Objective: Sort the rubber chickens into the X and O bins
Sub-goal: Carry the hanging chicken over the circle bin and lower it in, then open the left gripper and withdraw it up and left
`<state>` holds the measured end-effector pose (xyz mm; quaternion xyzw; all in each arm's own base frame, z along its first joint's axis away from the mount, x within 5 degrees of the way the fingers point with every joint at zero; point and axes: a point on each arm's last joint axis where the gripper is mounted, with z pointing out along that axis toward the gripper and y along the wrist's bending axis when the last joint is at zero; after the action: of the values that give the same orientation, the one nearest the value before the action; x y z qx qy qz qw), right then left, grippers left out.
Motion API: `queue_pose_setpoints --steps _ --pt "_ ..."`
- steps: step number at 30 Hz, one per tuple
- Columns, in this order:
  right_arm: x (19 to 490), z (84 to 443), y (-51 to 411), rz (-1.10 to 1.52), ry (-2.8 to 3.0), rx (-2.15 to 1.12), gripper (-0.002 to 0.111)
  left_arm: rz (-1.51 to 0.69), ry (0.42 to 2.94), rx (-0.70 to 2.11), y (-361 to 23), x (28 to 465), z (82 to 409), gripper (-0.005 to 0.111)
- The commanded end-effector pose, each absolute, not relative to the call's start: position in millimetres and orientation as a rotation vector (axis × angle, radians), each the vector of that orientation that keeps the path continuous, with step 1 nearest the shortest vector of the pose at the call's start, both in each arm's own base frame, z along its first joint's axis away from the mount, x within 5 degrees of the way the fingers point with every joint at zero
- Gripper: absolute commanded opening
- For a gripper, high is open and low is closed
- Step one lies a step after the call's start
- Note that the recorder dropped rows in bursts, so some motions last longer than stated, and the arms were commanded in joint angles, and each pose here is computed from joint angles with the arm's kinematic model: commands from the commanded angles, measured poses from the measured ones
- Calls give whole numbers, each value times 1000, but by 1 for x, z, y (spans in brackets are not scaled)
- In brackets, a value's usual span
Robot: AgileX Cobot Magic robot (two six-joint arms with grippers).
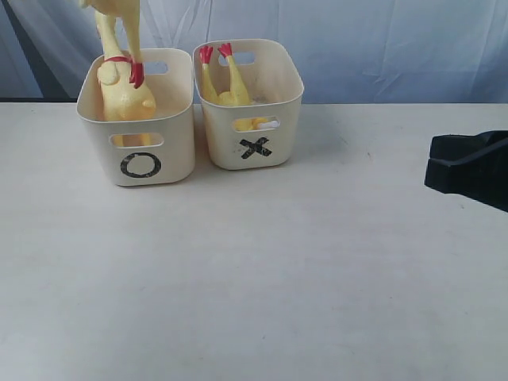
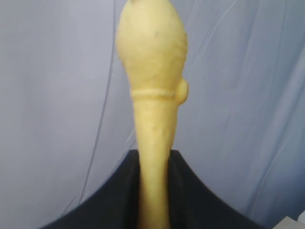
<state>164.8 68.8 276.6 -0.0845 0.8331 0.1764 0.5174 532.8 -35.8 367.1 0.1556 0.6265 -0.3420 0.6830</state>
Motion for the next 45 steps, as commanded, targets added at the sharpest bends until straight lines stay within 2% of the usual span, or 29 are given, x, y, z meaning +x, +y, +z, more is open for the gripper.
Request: queue_pose_setpoints --steps 1,15,29,40,45 --pt "164 277 67 416 1990 -201 0 -796 1401 321 -45 541 358 0" --pt "164 277 67 415 1990 -203 0 -849 1459 317 -69 552 325 0" --pt "164 277 67 412 1989 -207 0 -869 1512 280 -71 562 297 0" --pt "164 277 67 412 1989 -207 0 -979 1585 237 -74 569 259 0" --pt "164 277 67 412 1989 -207 0 -992 1624 226 -75 570 254 0"
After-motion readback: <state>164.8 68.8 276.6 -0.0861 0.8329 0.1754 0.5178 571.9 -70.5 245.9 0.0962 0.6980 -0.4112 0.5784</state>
